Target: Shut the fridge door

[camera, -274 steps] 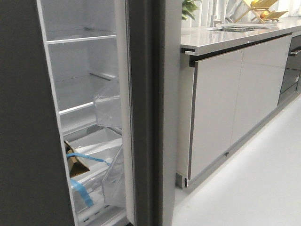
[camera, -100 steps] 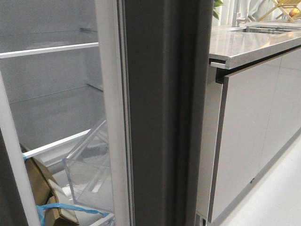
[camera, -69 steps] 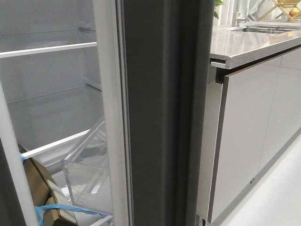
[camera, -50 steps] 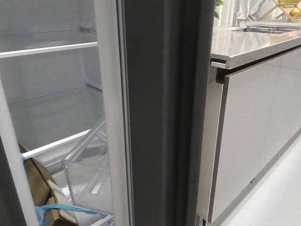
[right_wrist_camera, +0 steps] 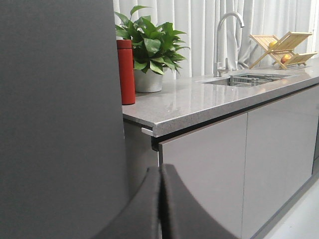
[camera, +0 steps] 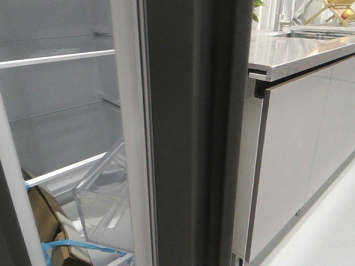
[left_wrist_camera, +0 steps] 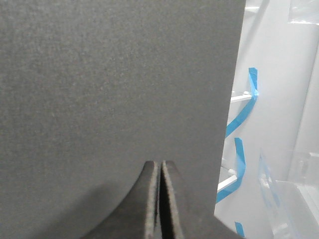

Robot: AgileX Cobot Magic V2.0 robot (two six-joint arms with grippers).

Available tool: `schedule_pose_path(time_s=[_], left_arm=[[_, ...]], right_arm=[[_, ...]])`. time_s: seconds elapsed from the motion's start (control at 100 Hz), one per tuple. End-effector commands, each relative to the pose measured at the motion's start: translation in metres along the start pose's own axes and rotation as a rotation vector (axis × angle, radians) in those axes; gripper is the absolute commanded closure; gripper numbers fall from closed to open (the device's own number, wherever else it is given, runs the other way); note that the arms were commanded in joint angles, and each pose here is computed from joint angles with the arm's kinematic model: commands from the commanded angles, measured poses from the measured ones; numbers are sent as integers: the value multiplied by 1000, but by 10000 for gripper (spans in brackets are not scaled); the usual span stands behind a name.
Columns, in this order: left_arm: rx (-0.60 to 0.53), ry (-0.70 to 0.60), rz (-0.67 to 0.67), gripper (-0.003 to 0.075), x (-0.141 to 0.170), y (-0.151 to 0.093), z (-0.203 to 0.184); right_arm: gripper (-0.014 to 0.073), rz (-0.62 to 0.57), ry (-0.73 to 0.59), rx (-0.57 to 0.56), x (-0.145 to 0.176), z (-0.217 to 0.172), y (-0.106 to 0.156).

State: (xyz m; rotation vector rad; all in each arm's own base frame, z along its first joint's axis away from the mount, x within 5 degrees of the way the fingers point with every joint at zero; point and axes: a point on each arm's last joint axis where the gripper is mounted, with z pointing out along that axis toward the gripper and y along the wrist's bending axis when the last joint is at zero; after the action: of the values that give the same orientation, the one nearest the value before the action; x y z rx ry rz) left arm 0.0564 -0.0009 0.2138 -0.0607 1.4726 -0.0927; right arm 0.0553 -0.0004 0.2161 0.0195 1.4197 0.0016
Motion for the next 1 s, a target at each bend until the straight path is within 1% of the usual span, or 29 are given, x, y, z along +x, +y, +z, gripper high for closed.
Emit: schedule_pose_path(time_s=[0.0, 0.19, 0.31, 0.47, 0.73, 0.88, 0.99], left_arm=[[10, -29, -6, 741, 4, 0, 2], [10, -29, -6, 741, 4, 0, 2], [10, -29, -6, 741, 4, 0, 2], [10, -29, -6, 741, 4, 0, 2], [10, -29, -6, 741, 4, 0, 2], [10, -29, -6, 741, 4, 0, 2], [10, -29, -6, 741, 4, 0, 2]], right_arm=[[671, -17, -77, -7, -3, -1, 1], [671, -17, -74, -7, -3, -1, 1], [671, -17, -84, -7, -13, 0, 1], [671, -15, -80, -6, -45, 12, 1], [671, -15, -70, -6, -102, 47, 2], [671, 1, -116, -8, -137, 63, 2], [671, 0, -141, -11, -153, 69, 3]])
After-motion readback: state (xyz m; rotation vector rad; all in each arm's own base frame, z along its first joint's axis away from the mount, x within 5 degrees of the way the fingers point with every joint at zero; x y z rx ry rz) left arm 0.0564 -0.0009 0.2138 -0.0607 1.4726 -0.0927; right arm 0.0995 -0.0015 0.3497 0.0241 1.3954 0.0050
